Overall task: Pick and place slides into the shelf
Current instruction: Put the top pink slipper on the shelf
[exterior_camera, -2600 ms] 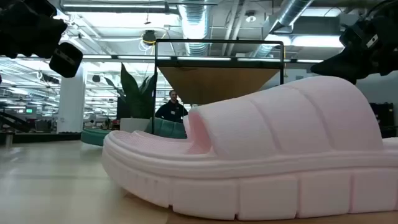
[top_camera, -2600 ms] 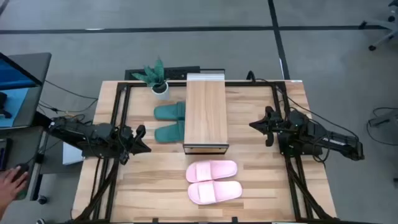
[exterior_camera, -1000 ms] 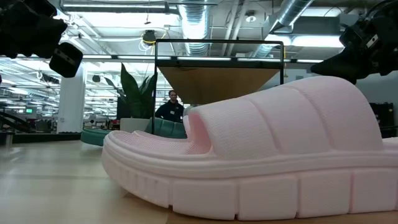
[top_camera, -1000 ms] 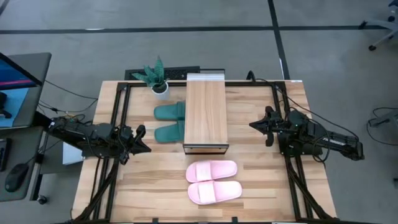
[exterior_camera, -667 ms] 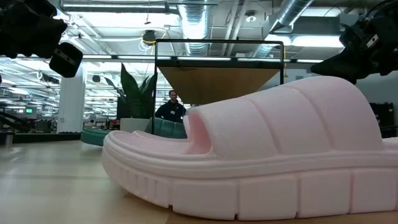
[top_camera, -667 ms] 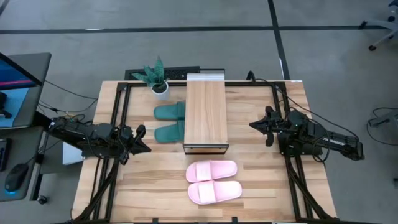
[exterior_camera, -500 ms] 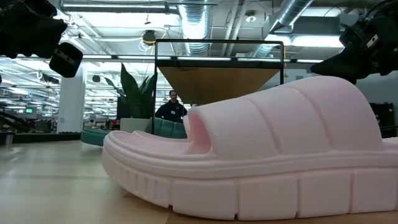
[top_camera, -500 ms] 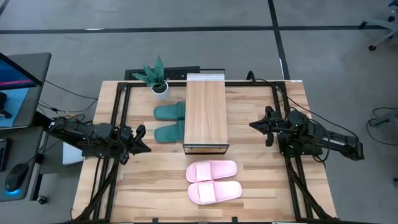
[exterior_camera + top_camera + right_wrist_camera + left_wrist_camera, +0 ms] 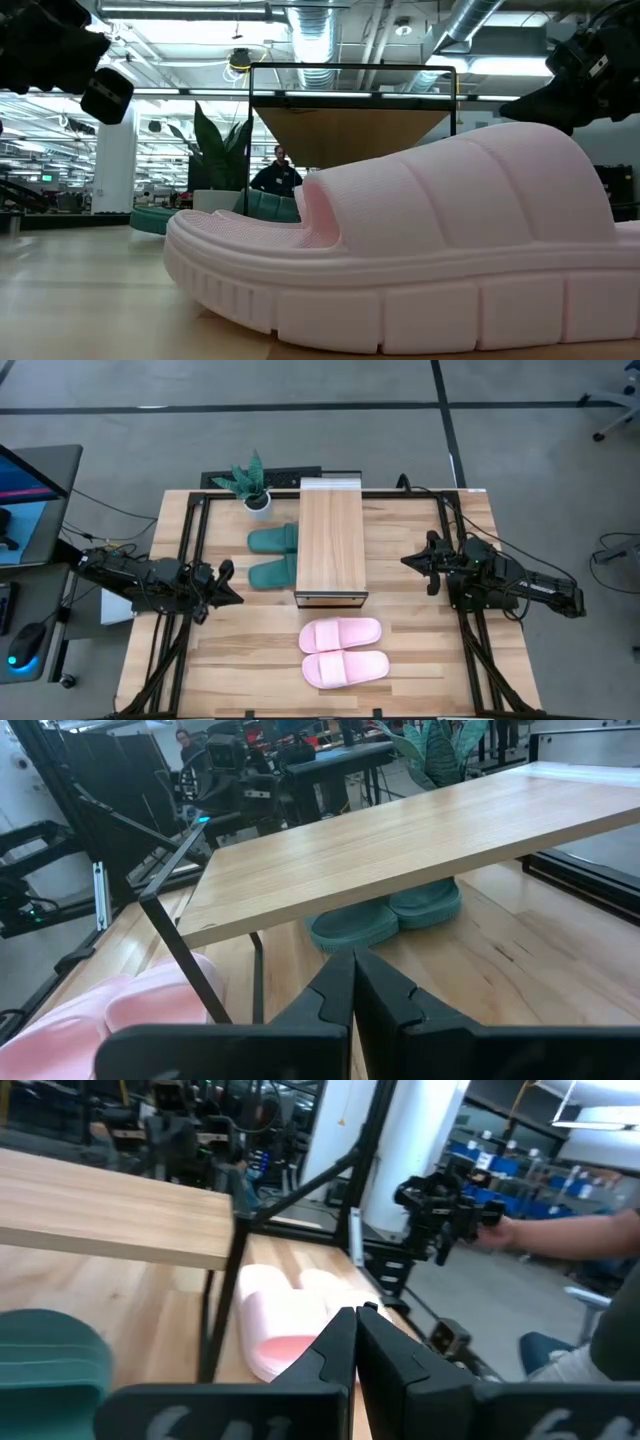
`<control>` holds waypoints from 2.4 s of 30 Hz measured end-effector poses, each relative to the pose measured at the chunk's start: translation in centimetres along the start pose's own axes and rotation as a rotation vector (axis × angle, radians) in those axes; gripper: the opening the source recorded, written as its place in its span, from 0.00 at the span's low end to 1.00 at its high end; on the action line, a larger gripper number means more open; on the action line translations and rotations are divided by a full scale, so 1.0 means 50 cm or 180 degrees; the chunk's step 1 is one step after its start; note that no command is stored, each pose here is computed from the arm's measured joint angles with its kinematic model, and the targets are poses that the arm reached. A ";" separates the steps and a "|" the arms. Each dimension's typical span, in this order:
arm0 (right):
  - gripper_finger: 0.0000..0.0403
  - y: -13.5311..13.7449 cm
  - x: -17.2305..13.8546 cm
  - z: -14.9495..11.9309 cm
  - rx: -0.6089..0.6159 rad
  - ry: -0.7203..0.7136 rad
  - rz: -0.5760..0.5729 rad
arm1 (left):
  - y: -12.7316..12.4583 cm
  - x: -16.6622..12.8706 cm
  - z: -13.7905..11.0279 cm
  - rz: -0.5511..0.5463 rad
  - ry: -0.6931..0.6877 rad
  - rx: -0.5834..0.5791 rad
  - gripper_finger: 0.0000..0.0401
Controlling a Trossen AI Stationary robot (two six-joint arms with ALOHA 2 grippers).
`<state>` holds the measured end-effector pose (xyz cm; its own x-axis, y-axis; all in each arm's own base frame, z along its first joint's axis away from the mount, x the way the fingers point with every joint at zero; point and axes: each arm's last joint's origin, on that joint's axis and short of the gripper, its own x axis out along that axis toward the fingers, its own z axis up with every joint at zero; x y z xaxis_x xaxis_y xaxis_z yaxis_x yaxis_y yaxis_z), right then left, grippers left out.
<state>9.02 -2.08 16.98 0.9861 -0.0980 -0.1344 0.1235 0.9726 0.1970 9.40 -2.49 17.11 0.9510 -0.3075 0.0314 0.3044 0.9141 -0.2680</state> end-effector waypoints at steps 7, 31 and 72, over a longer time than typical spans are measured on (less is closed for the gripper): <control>0.00 0.000 0.000 0.001 -0.0002 -0.0030 0.0004 | 0.008 0.000 0.003 0.0444 -0.0159 -0.0196 0.00; 0.00 0.027 -0.010 0.059 0.2214 -0.0686 0.0928 | 0.027 -0.009 0.016 0.1479 -0.1050 -0.1665 0.00; 0.09 0.179 0.037 -0.126 0.3436 0.2004 -0.0130 | -0.032 -0.005 0.018 0.0245 -0.0696 -0.2239 0.00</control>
<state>11.27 7.78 12.37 0.7916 0.2833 -0.5414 0.4747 0.2727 0.8368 8.72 -3.65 18.42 0.9796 -0.1226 0.1591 0.2000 0.5229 -0.8286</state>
